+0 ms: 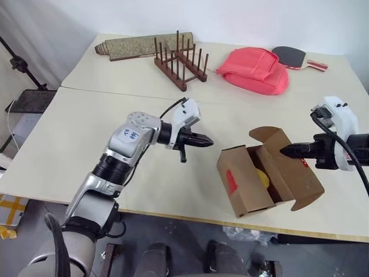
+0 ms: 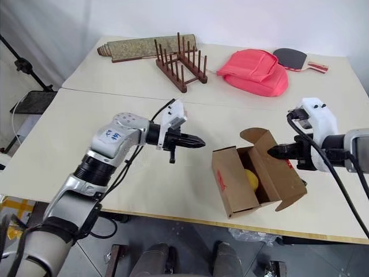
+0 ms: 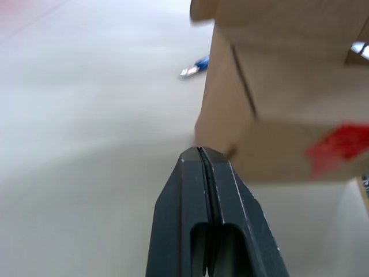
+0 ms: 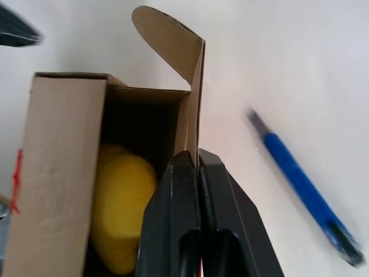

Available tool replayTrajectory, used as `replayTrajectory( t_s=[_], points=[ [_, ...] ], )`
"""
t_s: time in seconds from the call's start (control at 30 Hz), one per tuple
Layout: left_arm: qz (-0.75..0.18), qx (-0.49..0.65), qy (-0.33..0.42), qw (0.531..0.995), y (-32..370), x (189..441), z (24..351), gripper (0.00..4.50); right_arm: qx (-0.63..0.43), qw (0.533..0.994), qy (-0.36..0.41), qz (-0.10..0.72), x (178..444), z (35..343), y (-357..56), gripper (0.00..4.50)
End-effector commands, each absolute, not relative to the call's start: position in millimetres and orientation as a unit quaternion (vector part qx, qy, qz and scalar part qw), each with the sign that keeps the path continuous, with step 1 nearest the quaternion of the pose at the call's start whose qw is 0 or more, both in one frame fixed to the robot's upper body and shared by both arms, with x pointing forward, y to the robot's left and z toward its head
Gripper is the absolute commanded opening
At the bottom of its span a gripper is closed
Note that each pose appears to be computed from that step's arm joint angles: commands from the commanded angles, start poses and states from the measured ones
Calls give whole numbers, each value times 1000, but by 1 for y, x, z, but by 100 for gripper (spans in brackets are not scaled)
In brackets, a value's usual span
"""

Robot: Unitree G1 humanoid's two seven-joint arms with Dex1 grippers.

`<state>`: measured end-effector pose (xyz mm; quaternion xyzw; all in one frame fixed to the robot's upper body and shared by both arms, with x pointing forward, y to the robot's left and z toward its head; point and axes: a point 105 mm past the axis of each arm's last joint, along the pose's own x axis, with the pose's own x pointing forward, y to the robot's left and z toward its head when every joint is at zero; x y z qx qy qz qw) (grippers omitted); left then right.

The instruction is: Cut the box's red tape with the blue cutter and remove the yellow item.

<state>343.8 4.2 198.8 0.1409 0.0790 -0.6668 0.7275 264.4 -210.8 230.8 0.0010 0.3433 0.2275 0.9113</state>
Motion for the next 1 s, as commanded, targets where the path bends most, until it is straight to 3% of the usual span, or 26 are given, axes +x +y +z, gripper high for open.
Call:
replayTrajectory(
  t_s=[0.03, 0.13, 0.43, 0.73, 1.0],
  points=[
    [-688, 133, 23, 713, -5, 337, 232, 0, 4, 917, 317, 243, 266, 241, -203, 2],
    [-717, 114, 14, 688, -15, 323, 244, 0, 13, 915, 320, 246, 267, 236, -200, 2],
    [-764, 141, 78, 625, -17, 289, 216, 0, 18, 916, 317, 247, 271, 237, -199, 2],
    [-733, 218, 103, 636, -10, 302, 188, 0, 27, 922, 303, 238, 278, 241, -198, 2],
    [-705, 312, 126, 625, 12, 312, 161, 0, -1, 903, 324, 281, 260, 248, -196, 2]
  ],
)
